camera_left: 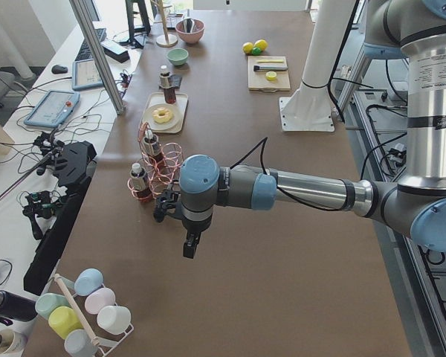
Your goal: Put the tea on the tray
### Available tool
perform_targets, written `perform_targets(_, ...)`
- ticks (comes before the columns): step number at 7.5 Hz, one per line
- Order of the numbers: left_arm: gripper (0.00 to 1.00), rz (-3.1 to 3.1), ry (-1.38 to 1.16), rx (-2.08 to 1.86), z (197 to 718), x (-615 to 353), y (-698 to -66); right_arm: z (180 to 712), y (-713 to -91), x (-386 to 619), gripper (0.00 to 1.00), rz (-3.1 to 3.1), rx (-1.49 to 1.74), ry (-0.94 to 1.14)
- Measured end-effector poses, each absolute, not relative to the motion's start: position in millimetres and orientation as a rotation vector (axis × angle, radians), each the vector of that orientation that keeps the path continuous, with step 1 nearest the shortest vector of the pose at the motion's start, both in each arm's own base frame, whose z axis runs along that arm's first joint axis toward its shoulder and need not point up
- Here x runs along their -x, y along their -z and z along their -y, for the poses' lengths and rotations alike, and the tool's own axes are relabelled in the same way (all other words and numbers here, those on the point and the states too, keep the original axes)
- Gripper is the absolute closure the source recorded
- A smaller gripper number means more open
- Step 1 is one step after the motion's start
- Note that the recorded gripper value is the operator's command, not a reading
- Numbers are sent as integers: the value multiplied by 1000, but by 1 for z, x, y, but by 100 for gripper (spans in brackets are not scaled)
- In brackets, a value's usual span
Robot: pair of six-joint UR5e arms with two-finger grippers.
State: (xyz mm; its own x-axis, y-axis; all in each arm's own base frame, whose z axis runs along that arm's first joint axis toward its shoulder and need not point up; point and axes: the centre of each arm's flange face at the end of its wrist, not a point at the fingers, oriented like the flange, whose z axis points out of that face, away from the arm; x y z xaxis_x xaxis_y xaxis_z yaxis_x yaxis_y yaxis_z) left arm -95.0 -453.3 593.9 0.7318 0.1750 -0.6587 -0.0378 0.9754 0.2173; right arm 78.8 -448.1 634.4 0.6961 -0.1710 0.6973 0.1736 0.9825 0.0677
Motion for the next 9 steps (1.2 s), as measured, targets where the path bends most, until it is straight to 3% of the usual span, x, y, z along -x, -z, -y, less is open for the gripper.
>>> perform_targets(9, 3, -732, -95, -201, 427, 103, -602, 447, -618, -82, 0, 720, -51, 212)
